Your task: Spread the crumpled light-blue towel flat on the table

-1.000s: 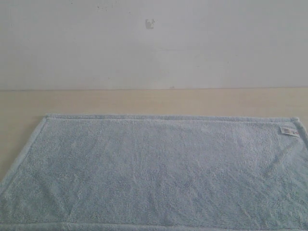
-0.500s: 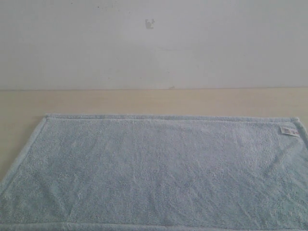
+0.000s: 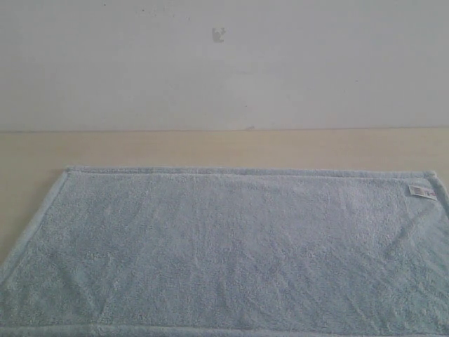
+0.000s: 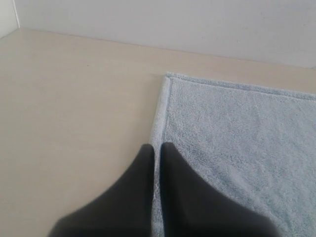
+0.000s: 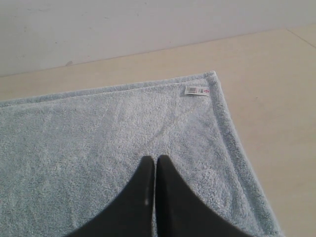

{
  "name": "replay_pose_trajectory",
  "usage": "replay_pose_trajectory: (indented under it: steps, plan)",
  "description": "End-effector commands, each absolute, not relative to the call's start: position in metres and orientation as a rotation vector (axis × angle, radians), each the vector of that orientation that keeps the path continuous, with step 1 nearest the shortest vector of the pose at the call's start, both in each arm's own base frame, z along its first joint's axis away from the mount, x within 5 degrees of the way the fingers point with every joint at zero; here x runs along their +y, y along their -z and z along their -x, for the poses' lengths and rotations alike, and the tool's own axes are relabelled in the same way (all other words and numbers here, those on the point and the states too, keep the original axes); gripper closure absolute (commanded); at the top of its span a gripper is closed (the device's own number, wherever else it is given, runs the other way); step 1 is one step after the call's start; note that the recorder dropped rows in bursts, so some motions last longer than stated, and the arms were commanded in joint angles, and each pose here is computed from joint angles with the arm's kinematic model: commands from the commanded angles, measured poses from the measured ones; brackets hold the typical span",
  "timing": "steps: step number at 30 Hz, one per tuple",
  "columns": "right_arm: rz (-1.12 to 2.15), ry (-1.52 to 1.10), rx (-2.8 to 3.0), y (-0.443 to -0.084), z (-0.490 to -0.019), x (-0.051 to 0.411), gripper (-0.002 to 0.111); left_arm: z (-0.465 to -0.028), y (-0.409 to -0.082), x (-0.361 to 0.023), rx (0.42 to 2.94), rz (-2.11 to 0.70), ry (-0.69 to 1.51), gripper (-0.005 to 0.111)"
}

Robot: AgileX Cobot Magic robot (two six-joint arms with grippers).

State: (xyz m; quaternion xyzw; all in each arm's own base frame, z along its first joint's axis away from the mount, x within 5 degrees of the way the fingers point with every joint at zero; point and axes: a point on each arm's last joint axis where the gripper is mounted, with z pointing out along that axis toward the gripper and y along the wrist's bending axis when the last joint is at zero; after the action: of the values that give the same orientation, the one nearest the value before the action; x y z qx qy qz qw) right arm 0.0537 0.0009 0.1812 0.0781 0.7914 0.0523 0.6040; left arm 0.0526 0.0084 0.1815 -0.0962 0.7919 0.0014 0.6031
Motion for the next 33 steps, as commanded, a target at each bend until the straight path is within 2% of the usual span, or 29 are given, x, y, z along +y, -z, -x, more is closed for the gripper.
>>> replay_pose_trajectory:
  steps: [1,16,33]
  plan:
    - [-0.170,-0.109,1.816,-0.1826,-0.0536,0.0006,0.107,-0.0524,-0.1803,0.0083,1.834,0.234,0.004,0.103]
    - [-0.170,-0.109,1.816,-0.1826,-0.0536,0.0006,0.107,-0.0521,-0.1799,0.0091,1.817,0.369,0.087,0.103]
    - [-0.170,-0.109,1.816,-0.1826,-0.0536,0.0006,0.107,-0.0521,-0.1799,0.0091,1.817,0.373,0.090,0.103]
